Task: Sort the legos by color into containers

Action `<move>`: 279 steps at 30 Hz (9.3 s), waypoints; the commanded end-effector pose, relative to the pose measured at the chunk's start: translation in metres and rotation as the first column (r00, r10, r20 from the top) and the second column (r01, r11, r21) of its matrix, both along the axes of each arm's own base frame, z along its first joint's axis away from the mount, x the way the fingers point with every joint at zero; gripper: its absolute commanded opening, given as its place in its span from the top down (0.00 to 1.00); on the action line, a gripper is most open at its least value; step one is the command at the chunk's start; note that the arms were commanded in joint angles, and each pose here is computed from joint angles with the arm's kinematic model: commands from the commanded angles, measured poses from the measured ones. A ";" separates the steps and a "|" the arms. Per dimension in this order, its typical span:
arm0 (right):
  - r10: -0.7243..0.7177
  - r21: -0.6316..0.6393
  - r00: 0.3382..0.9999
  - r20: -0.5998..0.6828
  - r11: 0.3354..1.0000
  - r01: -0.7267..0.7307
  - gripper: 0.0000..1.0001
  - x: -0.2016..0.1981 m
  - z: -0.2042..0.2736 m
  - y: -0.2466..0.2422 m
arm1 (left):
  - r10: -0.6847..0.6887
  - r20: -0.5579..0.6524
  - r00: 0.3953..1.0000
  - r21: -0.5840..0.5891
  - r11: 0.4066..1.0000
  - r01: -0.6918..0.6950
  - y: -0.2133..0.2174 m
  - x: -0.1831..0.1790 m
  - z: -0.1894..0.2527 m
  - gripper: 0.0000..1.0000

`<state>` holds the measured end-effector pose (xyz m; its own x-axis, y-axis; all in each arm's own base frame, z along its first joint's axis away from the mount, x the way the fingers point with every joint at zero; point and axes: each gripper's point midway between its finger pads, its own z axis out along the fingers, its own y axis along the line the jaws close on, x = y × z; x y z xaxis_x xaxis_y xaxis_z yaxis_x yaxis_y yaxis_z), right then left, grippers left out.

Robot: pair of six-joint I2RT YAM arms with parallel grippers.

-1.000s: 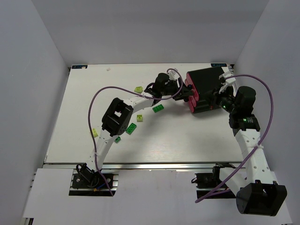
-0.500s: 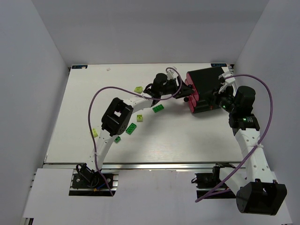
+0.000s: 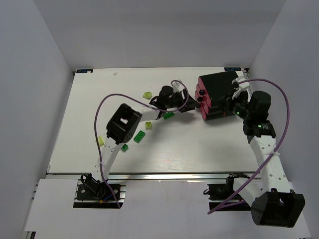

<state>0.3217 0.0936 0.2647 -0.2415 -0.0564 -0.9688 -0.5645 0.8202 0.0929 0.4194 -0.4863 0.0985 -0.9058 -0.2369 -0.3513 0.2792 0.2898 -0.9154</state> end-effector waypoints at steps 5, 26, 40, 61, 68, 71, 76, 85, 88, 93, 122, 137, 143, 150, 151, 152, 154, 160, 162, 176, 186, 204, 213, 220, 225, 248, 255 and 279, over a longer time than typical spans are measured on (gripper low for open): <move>0.003 -0.009 1.000 0.026 1.000 -0.003 1.00 0.005 0.002 -0.002 | 0.032 0.098 0.995 -0.099 0.995 -0.022 -0.004 0.020 0.054 0.35; -0.006 -0.015 1.000 0.027 1.000 0.007 1.00 0.006 0.001 -0.004 | 0.028 0.074 0.997 -0.095 0.995 -0.021 -0.013 0.030 0.032 0.34; -0.014 -0.021 1.000 0.024 1.000 0.014 1.00 0.008 -0.001 -0.005 | 0.053 0.054 0.997 -0.121 0.992 -0.046 -0.021 0.043 0.027 0.34; -0.010 -0.025 1.000 0.021 1.000 0.010 1.00 0.008 -0.003 -0.005 | 0.081 0.024 0.996 -0.179 0.981 -0.076 -0.022 0.049 0.031 0.71; 0.004 -0.018 1.000 0.019 1.000 -0.004 1.00 0.006 -0.003 -0.003 | 0.088 0.049 0.995 -0.192 0.978 -0.077 -0.007 0.039 0.049 0.81; 0.010 -0.015 1.000 0.012 1.000 -0.010 1.00 0.006 -0.005 -0.002 | 0.113 0.049 0.992 -0.177 0.979 -0.103 0.010 0.040 0.045 0.82; 0.023 -0.010 1.000 0.009 1.000 -0.023 1.00 0.005 -0.006 0.000 | 0.123 0.046 0.991 -0.170 0.979 -0.114 0.033 0.038 0.049 0.82; 0.066 -0.005 0.998 -0.005 0.998 -0.066 1.00 0.003 -0.010 0.006 | 0.126 0.035 0.991 -0.140 0.983 -0.120 0.049 0.035 0.043 0.50; 0.097 -0.014 0.995 -0.004 0.995 -0.097 0.78 0.001 -0.012 0.008 | 0.118 0.035 0.992 -0.138 0.984 -0.112 0.047 0.036 0.044 0.30; 0.169 -0.021 0.986 -0.006 0.985 -0.169 0.41 -0.006 -0.015 0.016 | 0.107 0.055 0.993 -0.130 0.987 -0.099 0.049 0.039 0.054 0.24; 0.911 -0.654 0.409 0.056 0.343 -0.675 0.16 -0.051 -0.074 0.132 | 0.249 0.534 0.808 0.638 0.508 -0.578 0.340 -0.100 0.088 0.24; 0.835 -0.660 0.352 -0.424 -0.019 -0.751 0.26 0.049 -0.193 0.206 | 0.336 0.723 0.603 0.519 0.311 -0.796 0.409 -0.131 0.142 0.12; 0.802 -0.672 0.387 -0.455 -0.024 -0.740 0.24 0.075 -0.213 0.208 | 0.333 0.725 0.603 0.509 0.332 -0.794 0.406 -0.132 0.146 0.12; 0.781 -0.665 0.385 -0.492 -0.051 -0.745 0.23 0.083 -0.235 0.208 | 0.317 0.715 0.623 0.523 0.349 -0.778 0.402 -0.132 0.142 0.12; 0.777 -0.660 0.383 -0.499 -0.055 -0.749 0.24 0.083 -0.238 0.206 | 0.319 0.717 0.620 0.519 0.350 -0.780 0.402 -0.132 0.143 0.12; 0.779 -0.661 0.374 -0.503 -0.069 -0.747 0.26 0.083 -0.240 0.207 | 0.320 0.718 0.618 0.518 0.347 -0.782 0.402 -0.132 0.144 0.12; 0.776 -0.644 0.346 -0.528 -0.101 -0.758 0.28 0.078 -0.247 0.201 | 0.321 0.719 0.616 0.517 0.346 -0.783 0.403 -0.132 0.144 0.12; 0.766 -0.613 0.258 -0.588 -0.215 -0.760 0.33 0.070 -0.264 0.188 | 0.323 0.718 0.617 0.519 0.343 -0.783 0.403 -0.132 0.143 0.12; 0.757 -0.588 0.235 -0.609 -0.233 -0.775 0.33 0.064 -0.269 0.185 | 0.324 0.718 0.616 0.521 0.337 -0.784 0.405 -0.132 0.142 0.12; 0.680 -0.428 0.153 -0.717 -0.257 -0.866 0.52 0.026 -0.291 0.161 | 0.321 0.719 0.616 0.517 0.346 -0.783 0.403 -0.132 0.142 0.11; 0.718 -0.440 0.359 -0.596 0.081 -0.894 0.96 0.030 -0.237 0.198 | 0.319 0.708 0.630 0.513 0.382 -0.769 0.395 -0.131 0.138 0.12; 0.145 -0.484 0.953 -0.265 0.835 -0.262 1.00 0.103 -0.060 0.148 | 0.299 0.687 0.662 0.543 0.395 -0.741 0.387 -0.129 0.126 0.14; -0.095 -0.552 0.978 -0.185 0.833 -0.024 1.00 0.158 -0.053 0.099 | 0.292 0.681 0.672 0.555 0.394 -0.733 0.387 -0.129 0.121 0.14; -0.123 -0.578 0.977 -0.175 0.816 0.000 0.90 0.182 -0.057 0.087 | 0.290 0.681 0.672 0.554 0.397 -0.732 0.386 -0.128 0.122 0.14; -0.136 -0.602 0.973 -0.185 0.799 -0.002 0.81 0.192 -0.066 0.079 | 0.288 0.682 0.673 0.553 0.400 -0.731 0.385 -0.128 0.122 0.13; -0.130 -0.596 0.963 -0.236 0.802 -0.037 0.48 0.185 -0.061 0.072 | 0.278 0.670 0.689 0.566 0.409 -0.716 0.382 -0.127 0.116 0.14; 0.219 -0.307 0.952 -0.214 0.910 -0.279 1.00 0.097 -0.006 0.120 | 0.284 0.598 0.749 0.616 0.435 -0.657 0.369 -0.123 0.093 0.85; 0.585 -0.025 0.806 0.086 0.810 -0.585 0.43 -0.088 0.006 0.116 | 0.795 0.086 0.601 0.836 0.270 -0.477 0.371 -0.108 0.008 0.20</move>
